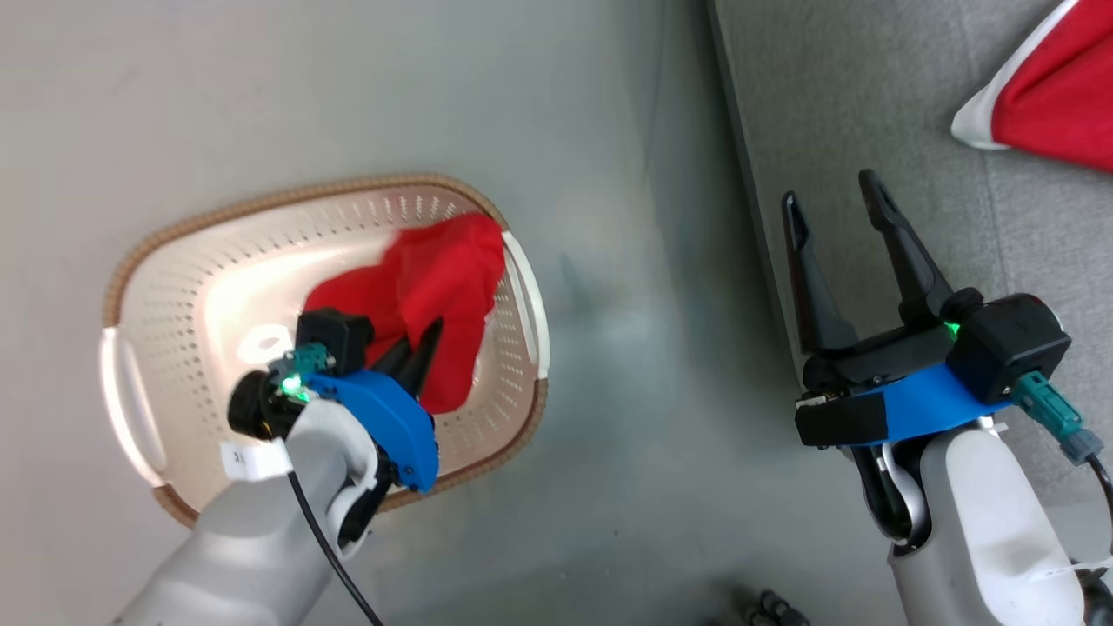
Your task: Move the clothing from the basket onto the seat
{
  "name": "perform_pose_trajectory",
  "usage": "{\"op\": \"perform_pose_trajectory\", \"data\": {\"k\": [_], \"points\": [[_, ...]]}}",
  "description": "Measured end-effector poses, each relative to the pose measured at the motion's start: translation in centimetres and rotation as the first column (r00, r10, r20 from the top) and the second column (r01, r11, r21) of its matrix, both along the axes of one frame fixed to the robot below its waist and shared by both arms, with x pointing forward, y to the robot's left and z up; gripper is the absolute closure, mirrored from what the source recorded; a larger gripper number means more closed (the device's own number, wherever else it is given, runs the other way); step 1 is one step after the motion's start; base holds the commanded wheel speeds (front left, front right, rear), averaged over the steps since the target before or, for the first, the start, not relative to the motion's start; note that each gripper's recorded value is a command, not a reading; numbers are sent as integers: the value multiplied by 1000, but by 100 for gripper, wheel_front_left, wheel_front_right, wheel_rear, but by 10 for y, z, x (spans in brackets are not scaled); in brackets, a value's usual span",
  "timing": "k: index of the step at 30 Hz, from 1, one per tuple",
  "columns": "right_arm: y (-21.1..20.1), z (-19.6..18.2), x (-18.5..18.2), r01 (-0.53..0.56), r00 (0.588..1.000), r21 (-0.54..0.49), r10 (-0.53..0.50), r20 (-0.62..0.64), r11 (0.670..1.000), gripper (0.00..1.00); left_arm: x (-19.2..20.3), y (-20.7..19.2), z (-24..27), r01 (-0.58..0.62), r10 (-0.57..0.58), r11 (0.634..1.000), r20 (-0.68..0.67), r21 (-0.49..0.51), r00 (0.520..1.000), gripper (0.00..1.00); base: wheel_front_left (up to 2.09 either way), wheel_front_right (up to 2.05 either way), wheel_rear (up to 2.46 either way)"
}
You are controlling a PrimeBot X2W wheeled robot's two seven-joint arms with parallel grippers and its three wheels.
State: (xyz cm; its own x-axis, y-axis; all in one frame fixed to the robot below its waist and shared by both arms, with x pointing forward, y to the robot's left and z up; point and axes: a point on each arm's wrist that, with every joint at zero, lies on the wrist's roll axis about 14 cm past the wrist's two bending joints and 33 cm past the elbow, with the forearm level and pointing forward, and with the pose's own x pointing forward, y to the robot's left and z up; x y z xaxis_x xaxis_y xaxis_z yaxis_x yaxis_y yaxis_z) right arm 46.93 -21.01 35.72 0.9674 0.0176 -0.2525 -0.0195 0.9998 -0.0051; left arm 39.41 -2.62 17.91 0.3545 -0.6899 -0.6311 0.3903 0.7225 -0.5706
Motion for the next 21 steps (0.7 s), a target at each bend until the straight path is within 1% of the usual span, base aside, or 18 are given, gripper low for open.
{"op": "perform_pose_trajectory", "data": {"k": [7,12,16,21], "points": [[13,38,-7,-25,998,23,24,57,999,0,-1,5,56,-25,27,999,102,-22,994,100,0,0,0],[27,69,-18,-57,993,42,52,104,997,0,1,7,106,-26,36,998,218,-49,975,100,0,0,0],[39,91,-29,-86,988,56,78,136,995,0,8,3,154,-7,33,997,346,-76,938,100,0,0,0],[56,111,-45,-130,979,74,117,165,989,0,6,-4,207,42,7,995,487,-89,874,100,0,0,0]]}}
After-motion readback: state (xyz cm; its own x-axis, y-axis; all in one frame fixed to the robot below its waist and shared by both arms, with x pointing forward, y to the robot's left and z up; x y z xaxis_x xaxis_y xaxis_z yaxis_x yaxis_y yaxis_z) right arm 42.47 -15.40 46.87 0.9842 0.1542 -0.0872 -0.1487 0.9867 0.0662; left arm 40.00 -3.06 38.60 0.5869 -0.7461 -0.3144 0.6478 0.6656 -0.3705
